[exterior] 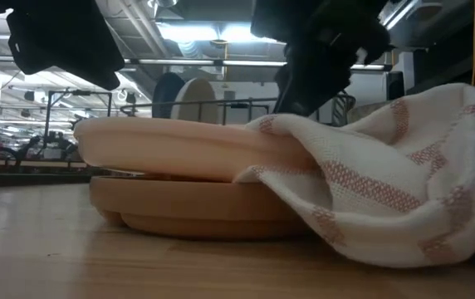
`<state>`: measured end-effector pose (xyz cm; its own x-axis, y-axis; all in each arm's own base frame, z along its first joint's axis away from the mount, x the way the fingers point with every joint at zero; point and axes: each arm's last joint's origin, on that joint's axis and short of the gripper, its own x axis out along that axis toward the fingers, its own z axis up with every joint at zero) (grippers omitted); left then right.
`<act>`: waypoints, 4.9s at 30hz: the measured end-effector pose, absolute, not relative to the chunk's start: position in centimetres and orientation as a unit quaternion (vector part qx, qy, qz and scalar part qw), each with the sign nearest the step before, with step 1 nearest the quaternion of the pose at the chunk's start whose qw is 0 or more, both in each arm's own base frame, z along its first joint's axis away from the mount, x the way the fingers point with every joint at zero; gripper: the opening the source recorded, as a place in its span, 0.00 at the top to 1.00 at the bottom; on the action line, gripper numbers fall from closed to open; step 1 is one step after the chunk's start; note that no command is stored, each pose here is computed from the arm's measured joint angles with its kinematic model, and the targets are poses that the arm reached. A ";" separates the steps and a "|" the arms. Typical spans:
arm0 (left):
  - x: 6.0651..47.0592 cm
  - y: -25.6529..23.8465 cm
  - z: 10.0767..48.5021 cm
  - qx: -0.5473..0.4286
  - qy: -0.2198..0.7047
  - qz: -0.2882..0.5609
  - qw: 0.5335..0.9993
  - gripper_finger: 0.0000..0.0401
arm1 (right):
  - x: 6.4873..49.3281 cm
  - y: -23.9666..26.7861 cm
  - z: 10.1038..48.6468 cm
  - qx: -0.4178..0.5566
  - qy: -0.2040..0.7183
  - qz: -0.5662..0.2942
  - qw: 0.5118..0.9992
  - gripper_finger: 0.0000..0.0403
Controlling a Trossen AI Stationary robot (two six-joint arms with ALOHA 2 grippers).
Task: Sort dishes
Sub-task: Adjust the dish rack, then adjust the white patterned towel, then put the light orange plate into the dish rack
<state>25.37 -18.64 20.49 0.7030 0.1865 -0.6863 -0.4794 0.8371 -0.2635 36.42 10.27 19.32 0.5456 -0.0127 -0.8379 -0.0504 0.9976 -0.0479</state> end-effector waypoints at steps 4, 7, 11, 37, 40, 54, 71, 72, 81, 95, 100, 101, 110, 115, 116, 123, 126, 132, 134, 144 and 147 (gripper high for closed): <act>25.4 -18.6 20.5 -0.217 0.338 0.186 0.897 0.70 | 36.8 8.8 19.4 -0.033 0.477 0.002 0.878 0.63; 25.4 -18.6 20.5 -0.217 0.338 0.186 0.897 0.70 | 37.0 8.3 19.4 -0.015 0.480 0.019 0.877 0.63; 25.4 -18.6 20.5 -0.217 0.338 0.186 0.897 0.70 | 37.1 8.8 19.6 0.004 0.472 0.058 0.880 0.63; 25.4 -18.6 20.5 -0.211 0.339 0.183 0.899 0.70 | 34.6 17.0 20.0 -0.010 0.446 0.127 0.886 0.63; 25.4 -18.6 20.5 -0.211 0.339 0.183 0.899 0.70 | 34.7 17.2 19.8 -0.009 0.446 0.125 0.886 0.63; 25.4 -18.6 20.5 -0.212 0.338 0.183 0.899 0.70 | 36.0 17.8 15.0 0.008 0.480 0.097 0.872 0.63; 25.4 -18.6 20.5 -0.212 0.338 0.182 0.899 0.70 | 36.5 18.0 15.3 -0.016 0.479 0.100 0.872 0.96; 25.4 -18.6 20.5 -0.212 0.338 0.182 0.899 0.70 | 36.7 18.1 15.6 -0.019 0.476 0.102 0.874 0.95; 25.4 -18.6 20.5 -0.220 0.336 0.186 0.897 0.70 | 38.1 18.7 20.6 -0.084 0.475 0.103 0.870 0.97; 25.4 -18.6 20.5 -0.214 0.339 0.185 0.897 0.70 | 34.6 18.8 29.7 -0.177 0.588 0.022 0.789 0.99; 25.4 -18.6 20.5 -0.213 0.339 0.184 0.898 0.70 | 32.3 19.1 32.0 -0.166 0.627 -0.024 0.761 0.98; 25.4 -18.6 20.5 -0.213 0.339 0.185 0.898 0.70 | 31.9 19.3 32.1 -0.158 0.631 -0.032 0.759 0.98; 25.3 -18.6 20.5 -0.212 0.339 0.185 0.898 0.70 | 29.9 22.2 32.2 -0.104 0.634 -0.026 0.766 0.98; 25.3 -18.6 20.5 -0.212 0.339 0.185 0.898 0.70 | 28.8 23.5 32.2 -0.063 0.638 -0.038 0.766 0.98; 25.3 -18.6 20.5 -0.210 0.340 0.184 0.898 0.70 | 28.6 23.8 32.2 -0.055 0.637 -0.044 0.767 0.98; 25.4 -18.6 20.5 -0.202 0.341 0.180 0.900 0.70 | 26.8 25.8 32.2 -0.001 0.638 -0.070 0.767 0.97; 25.4 -18.6 20.5 -0.202 0.341 0.180 0.900 0.70 | 26.1 26.6 32.2 0.020 0.635 -0.081 0.768 0.97; 25.4 -18.6 20.5 -0.202 0.341 0.180 0.900 0.70 | 25.3 28.0 32.2 0.029 0.623 -0.058 0.779 0.94; 25.4 -18.6 20.5 -0.202 0.341 0.180 0.900 0.70 | 25.4 28.3 32.3 0.037 0.617 -0.049 0.785 0.92; 25.4 -18.6 20.5 -0.202 0.341 0.180 0.900 0.70 | 25.6 28.9 32.3 0.058 0.619 -0.008 0.783 0.72; 25.4 -18.6 20.5 -0.202 0.341 0.180 0.900 0.70 | 25.6 28.9 32.3 0.058 0.620 -0.008 0.783 0.68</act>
<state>25.36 -18.64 20.51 0.7031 0.1863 -0.6862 -0.4614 0.8538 -0.2410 25.58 28.95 32.34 0.2322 0.0588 -0.9709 0.0843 0.9932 0.0803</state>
